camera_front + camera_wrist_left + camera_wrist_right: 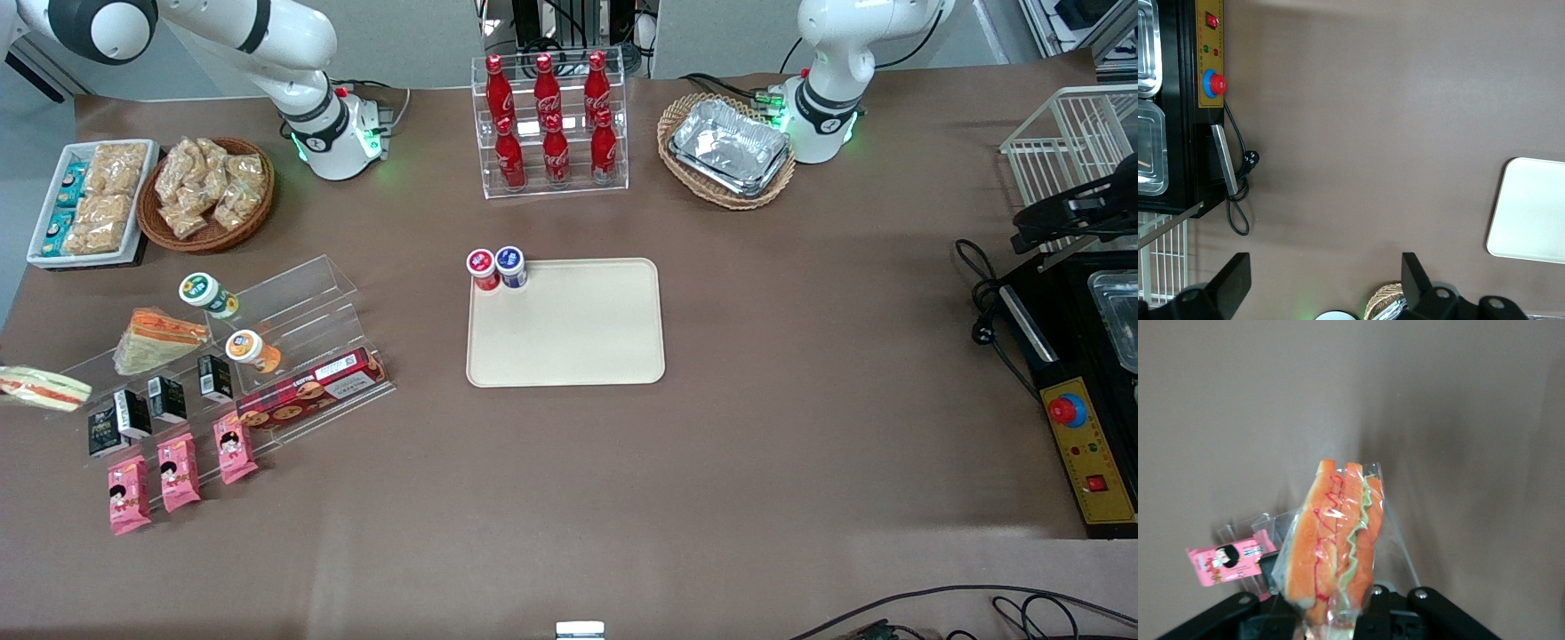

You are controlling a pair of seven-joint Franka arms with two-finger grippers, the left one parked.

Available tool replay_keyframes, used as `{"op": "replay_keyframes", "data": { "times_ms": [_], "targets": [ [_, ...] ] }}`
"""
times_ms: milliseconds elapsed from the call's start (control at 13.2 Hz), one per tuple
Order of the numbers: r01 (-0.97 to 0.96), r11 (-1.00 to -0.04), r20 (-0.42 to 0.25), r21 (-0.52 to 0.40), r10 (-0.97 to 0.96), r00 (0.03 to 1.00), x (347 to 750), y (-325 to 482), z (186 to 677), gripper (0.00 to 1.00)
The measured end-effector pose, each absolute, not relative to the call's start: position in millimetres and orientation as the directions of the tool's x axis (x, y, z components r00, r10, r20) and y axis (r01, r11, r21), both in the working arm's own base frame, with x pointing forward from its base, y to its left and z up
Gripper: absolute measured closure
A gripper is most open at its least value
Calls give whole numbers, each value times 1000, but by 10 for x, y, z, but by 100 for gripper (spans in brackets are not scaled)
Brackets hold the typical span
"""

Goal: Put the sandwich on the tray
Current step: 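Lift the sandwich out of the rack and carry it toward the beige tray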

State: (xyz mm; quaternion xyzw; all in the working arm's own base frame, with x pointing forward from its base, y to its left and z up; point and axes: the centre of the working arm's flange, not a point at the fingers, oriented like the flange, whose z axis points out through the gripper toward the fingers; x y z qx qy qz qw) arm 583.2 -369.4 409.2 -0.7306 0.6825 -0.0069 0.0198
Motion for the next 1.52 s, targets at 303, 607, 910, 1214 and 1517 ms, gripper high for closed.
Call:
{"op": "replay_keyframes", "data": {
  "times_ms": [303,607,910,1214,1517],
  "targets": [
    [-988,-113,17,-105,-994,112,5940,-3583,4522,79],
    [-962,-218,35,-164,-976,215,6191,-2931,4960,81],
    [-916,-367,2,-162,-928,372,6430,-1889,5213,81],
    [-847,-498,-77,-185,-852,518,6610,-581,5269,81],
    [-810,-567,-114,-153,-804,584,6593,992,5131,81]
  ]
}}
